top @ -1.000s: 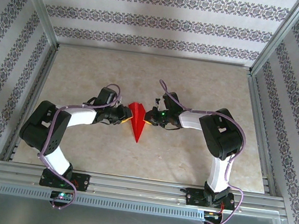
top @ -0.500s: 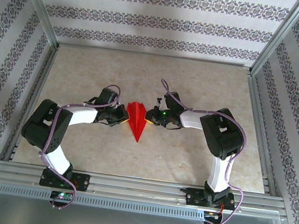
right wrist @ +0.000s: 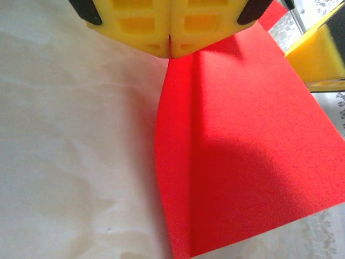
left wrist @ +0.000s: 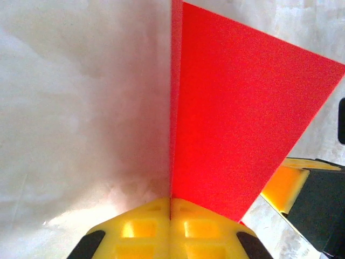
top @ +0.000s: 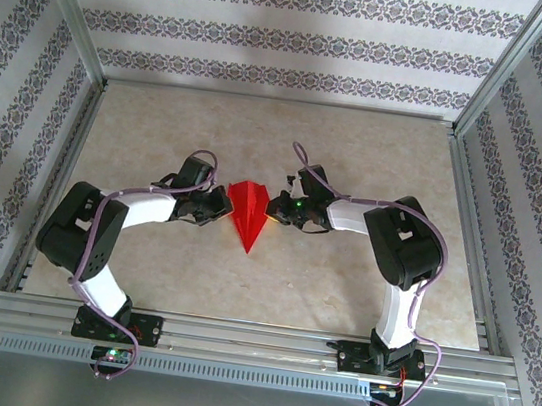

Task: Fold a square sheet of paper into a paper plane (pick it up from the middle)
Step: Move the paper plane to the top-center of the table.

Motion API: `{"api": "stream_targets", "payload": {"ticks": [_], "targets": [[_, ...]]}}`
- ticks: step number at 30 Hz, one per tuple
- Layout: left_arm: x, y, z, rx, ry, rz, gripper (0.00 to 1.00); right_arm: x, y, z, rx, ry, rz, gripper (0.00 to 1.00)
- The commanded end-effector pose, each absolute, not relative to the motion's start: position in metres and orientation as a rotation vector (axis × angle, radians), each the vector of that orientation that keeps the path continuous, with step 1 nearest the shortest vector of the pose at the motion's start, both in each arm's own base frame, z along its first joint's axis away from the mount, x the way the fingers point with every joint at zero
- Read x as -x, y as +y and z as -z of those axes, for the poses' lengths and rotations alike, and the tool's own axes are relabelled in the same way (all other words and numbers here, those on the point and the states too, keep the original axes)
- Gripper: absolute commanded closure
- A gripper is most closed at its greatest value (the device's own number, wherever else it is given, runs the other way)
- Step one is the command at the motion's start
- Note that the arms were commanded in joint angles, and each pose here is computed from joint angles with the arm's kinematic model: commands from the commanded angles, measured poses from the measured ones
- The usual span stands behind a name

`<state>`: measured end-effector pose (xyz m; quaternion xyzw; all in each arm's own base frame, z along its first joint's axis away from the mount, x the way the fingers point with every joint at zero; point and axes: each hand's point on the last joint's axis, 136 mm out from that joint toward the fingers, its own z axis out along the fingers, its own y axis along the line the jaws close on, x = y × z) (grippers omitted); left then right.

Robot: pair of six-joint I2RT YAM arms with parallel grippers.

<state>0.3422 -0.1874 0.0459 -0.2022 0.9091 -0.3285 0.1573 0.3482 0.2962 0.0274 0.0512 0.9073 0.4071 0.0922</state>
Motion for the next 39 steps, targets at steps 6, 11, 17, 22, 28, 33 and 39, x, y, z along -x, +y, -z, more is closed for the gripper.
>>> {"api": "stream_targets", "payload": {"ticks": [6, 11, 17, 22, 28, 33, 39], "targets": [[-0.335, -0.177, -0.042, 0.699, 2.571, 0.894, 1.00, -0.350, 0.286, -0.030, -0.171, 2.680, -1.155, 0.96], [-0.333, -0.178, -0.034, 0.726, 2.590, 0.903, 1.00, -0.347, 0.287, -0.023, -0.182, 2.703, -1.160, 0.96], [-0.336, -0.182, -0.041, 0.671, 2.620, 0.900, 0.92, -0.345, 0.289, -0.022, -0.173, 2.709, -1.175, 0.95], [-0.334, -0.171, -0.063, 0.603, 2.595, 0.813, 0.76, -0.345, 0.292, -0.027, -0.150, 2.705, -1.190, 0.94], [-0.324, -0.177, -0.087, 0.480, 2.573, 0.825, 0.69, -0.345, 0.294, -0.025, -0.141, 2.715, -1.193, 0.94], [-0.319, -0.206, -0.093, 0.376, 2.572, 0.909, 0.65, -0.344, 0.293, -0.022, -0.148, 2.725, -1.187, 0.94], [-0.319, -0.236, -0.087, 0.276, 2.628, 0.928, 0.65, -0.344, 0.292, -0.021, -0.152, 2.728, -1.177, 0.94]]}}
